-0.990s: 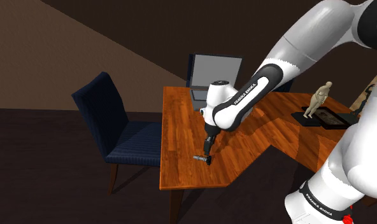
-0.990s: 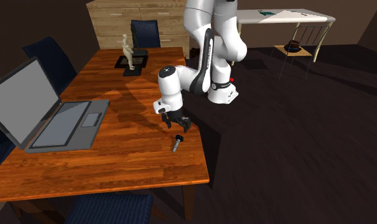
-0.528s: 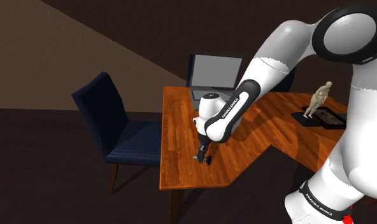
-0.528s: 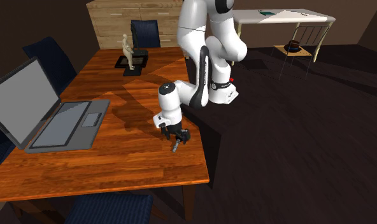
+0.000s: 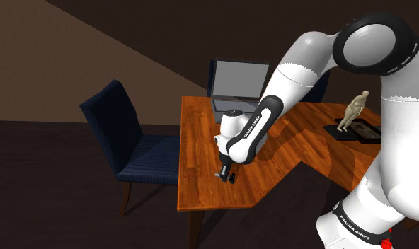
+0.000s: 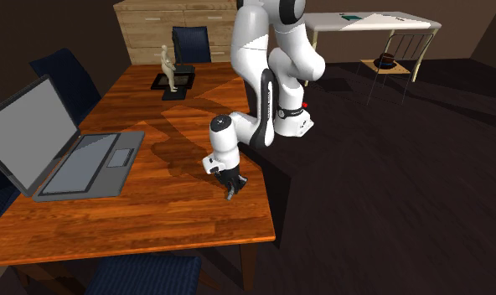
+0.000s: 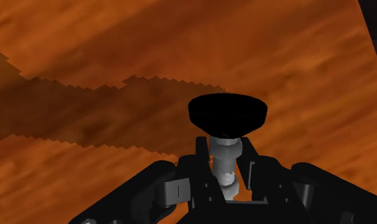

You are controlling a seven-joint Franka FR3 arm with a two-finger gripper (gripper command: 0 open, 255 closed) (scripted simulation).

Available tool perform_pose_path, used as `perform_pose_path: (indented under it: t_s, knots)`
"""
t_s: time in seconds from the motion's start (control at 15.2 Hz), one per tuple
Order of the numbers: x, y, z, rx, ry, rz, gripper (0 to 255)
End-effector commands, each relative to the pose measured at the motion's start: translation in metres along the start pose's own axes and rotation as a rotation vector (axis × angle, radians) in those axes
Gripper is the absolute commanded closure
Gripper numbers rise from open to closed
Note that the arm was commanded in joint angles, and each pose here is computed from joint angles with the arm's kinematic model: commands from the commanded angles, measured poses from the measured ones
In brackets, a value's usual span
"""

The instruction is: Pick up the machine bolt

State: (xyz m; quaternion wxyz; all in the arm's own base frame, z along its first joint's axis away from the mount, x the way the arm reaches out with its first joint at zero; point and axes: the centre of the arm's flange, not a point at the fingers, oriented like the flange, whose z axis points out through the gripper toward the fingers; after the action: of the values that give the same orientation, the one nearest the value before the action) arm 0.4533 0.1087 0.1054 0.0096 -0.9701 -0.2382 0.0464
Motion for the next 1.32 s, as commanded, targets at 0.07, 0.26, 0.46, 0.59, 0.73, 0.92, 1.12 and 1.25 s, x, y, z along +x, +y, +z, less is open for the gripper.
perform_pose_path:
  t_s: [0.07, 0.26, 0.46, 0.59, 0.73, 0.92, 1.12, 1.25]
  knots:
    - [0.0, 0.0, 0.0, 0.0, 0.0, 0.0, 255]
    - [0.0, 0.0, 0.0, 0.0, 0.0, 0.0, 255]
    - [0.001, 0.0, -0.005, 0.0, 0.0, 0.0, 255]
    - [0.0, 0.0, -0.016, 0.0, 0.0, 0.0, 255]
    - [-0.001, -0.001, -0.026, 0.0, 0.0, 0.0, 255]
    - [-0.003, -0.001, -0.042, 0.0, 0.0, 0.0, 255]
    - [-0.004, -0.002, -0.058, 0.0, 0.0, 0.0, 255]
    - [-0.005, -0.003, -0.068, 0.0, 0.0, 0.0, 255]
